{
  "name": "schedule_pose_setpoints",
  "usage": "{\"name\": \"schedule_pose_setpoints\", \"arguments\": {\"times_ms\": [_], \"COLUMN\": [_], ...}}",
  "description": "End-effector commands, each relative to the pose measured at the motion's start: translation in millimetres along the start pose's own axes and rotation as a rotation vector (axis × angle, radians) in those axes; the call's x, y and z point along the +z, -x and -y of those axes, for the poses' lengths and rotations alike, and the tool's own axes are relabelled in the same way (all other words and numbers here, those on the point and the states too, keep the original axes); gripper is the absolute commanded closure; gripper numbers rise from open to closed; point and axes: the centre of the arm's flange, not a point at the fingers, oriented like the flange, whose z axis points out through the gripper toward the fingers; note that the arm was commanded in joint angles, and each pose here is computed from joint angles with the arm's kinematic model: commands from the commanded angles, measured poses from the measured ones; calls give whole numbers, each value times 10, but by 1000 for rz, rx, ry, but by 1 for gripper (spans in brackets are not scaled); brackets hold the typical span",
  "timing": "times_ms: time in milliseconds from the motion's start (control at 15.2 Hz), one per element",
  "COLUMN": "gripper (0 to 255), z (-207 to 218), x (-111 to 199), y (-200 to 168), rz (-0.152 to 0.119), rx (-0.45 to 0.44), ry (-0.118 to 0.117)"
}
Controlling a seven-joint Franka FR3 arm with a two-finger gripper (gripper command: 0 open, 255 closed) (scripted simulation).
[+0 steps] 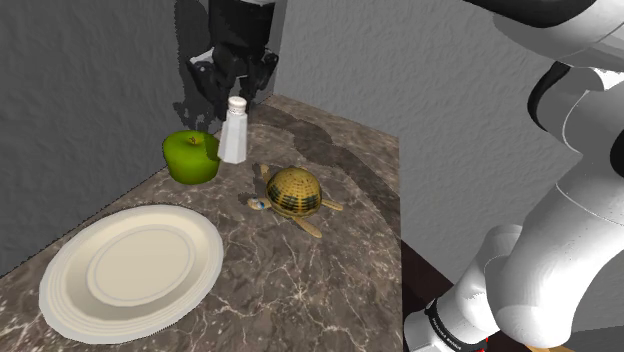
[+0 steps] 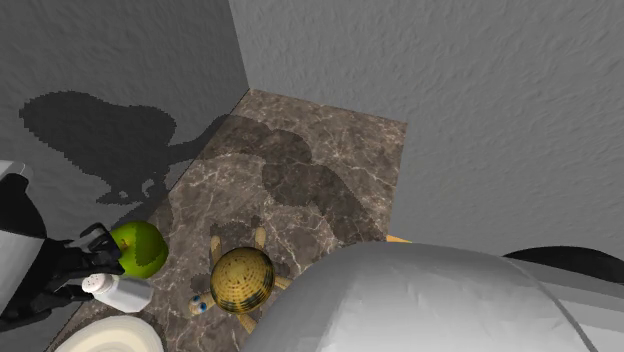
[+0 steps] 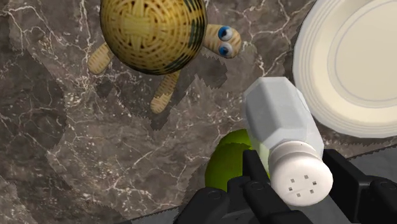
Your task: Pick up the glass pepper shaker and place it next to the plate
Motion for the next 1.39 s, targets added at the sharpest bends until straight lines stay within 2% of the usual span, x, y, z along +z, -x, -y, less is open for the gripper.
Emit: {"name": "schedule_pose_setpoints", "arguments": {"times_ms": [0,1320], "gripper": [255,255], "z": [22,110], "x": [108,1149], "y": [9,166], "rz": [-1,-1], "rx": [0,0], "ry": [0,0]}}
